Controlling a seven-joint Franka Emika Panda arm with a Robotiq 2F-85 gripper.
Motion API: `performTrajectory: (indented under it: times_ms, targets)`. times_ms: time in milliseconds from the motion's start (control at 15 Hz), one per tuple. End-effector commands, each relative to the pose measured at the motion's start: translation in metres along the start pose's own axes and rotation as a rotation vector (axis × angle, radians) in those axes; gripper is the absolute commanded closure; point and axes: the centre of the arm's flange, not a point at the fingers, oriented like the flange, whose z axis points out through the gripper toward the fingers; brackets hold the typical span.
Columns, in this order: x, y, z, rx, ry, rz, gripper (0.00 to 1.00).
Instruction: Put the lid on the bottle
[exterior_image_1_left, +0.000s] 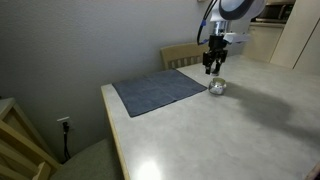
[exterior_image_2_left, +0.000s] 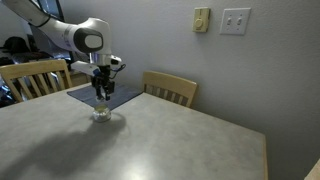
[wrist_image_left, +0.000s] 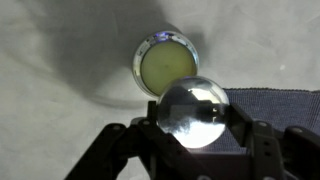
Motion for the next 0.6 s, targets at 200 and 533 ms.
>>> performTrajectory:
  times_ms: [200,533]
  targets:
    - [-0.018,0.013,0.01,0.006,-0.006,0.23,0.56]
    - [-0.026,0.01,0.02,0.05,-0.028,0.357,0.56]
